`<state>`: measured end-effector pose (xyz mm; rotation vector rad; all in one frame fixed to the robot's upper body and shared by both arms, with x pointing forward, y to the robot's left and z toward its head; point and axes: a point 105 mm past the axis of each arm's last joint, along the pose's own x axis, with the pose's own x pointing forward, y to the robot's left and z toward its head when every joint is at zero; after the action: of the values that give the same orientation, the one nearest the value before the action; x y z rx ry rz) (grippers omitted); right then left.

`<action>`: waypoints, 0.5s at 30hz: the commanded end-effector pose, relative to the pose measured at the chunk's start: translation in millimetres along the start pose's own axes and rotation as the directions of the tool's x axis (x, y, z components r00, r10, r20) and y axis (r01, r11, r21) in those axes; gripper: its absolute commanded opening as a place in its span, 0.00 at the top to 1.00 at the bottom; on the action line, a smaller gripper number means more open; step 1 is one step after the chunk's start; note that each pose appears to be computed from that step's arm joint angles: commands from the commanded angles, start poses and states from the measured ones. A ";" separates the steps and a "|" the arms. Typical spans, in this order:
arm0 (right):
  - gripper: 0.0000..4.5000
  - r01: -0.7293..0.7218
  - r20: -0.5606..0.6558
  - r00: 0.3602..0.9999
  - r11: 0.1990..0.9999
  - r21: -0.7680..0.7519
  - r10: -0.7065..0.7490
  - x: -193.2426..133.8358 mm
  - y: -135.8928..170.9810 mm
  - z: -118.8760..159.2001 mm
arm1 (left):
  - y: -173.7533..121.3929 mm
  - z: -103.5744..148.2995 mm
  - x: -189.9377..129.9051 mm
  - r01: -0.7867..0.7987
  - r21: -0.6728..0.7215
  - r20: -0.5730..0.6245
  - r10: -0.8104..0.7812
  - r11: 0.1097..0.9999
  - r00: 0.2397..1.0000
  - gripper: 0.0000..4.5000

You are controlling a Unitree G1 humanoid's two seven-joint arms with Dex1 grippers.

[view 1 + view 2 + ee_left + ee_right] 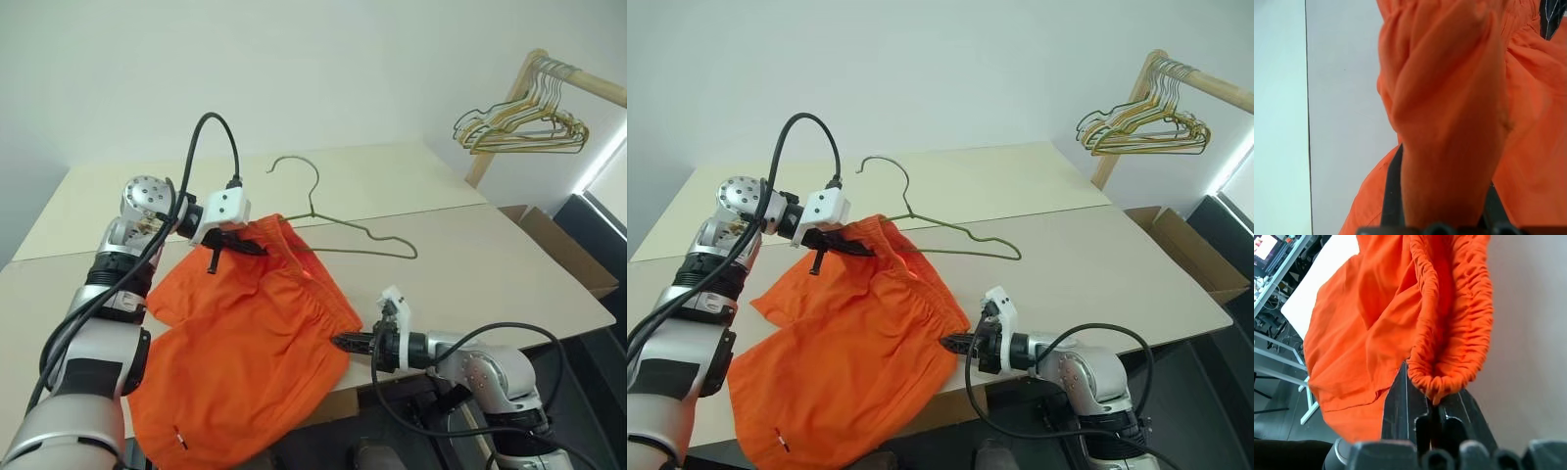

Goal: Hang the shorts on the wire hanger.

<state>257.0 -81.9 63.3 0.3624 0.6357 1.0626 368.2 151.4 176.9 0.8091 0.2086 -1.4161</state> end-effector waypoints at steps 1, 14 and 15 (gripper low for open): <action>1.00 0.020 0.068 0.998 0.998 -0.060 -0.016 -16.8 -5.4 23.1 | 7.6 13.2 -16.5 -0.055 0.042 0.027 0.054 0.998 0.998 1.00; 1.00 0.110 -0.049 0.992 0.983 -0.148 -0.119 -93.3 -33.9 61.3 | -39.0 2.0 -50.1 0.042 -0.077 0.060 -0.037 0.996 0.997 1.00; 1.00 0.109 -0.055 0.991 0.982 -0.157 -0.118 -96.2 -33.5 63.7 | -42.4 0.3 -51.2 0.049 -0.081 0.053 -0.044 0.996 0.998 1.00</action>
<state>284.4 -165.1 115.7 0.1747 0.6265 1.0523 321.9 182.4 178.1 0.6894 0.2544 -1.4956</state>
